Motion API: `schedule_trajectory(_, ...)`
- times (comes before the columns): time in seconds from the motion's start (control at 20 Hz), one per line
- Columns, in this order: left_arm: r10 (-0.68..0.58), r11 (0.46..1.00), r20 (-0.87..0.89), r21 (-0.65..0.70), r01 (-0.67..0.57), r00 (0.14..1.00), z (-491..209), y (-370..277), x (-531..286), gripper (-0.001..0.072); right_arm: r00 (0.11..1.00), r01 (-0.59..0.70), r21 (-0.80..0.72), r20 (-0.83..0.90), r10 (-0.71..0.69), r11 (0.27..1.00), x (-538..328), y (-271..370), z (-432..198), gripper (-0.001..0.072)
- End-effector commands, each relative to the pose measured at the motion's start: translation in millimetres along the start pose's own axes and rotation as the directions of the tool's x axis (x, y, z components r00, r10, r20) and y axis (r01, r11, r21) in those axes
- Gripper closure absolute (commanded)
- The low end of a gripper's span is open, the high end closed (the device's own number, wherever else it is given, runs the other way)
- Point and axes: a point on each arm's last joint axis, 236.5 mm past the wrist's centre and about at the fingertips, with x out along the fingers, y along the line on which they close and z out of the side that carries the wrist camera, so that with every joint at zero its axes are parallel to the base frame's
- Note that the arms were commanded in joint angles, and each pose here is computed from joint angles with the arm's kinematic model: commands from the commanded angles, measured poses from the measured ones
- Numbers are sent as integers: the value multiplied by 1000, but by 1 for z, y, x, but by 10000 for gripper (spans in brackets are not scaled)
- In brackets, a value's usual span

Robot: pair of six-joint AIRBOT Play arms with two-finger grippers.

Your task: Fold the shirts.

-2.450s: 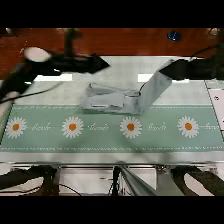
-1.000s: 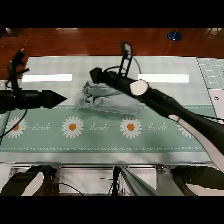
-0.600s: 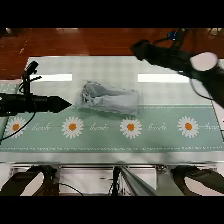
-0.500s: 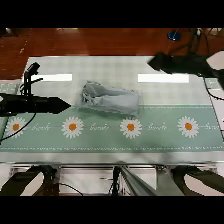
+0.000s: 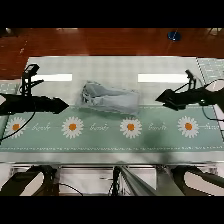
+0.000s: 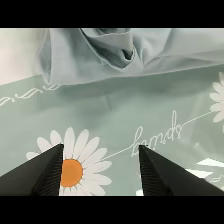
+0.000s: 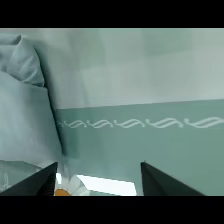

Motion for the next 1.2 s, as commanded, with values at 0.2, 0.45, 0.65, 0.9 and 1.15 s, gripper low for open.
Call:
schedule_trajectory(0.2,23,1000,7,-2,-23,1000,2,6,0,147,962,-274,100,34,272,957,92,81,-11,122)
schedule_trajectory(0.45,22,1000,7,-2,-22,1000,2,6,0,148,951,-304,140,-11,309,942,120,97,-31,259)
schedule_trajectory(0.65,22,1000,6,-2,-22,1000,1,5,0,150,899,-438,-21,-32,437,899,82,141,-12,694)
schedule_trajectory(0.9,76,997,-18,32,-75,997,-4,18,-1,152,900,-343,-197,211,381,919,-84,154,60,695)
schedule_trajectory(1.15,200,975,-70,108,-192,977,-17,48,-5,152,902,114,35,415,-119,993,-255,20,48,695)
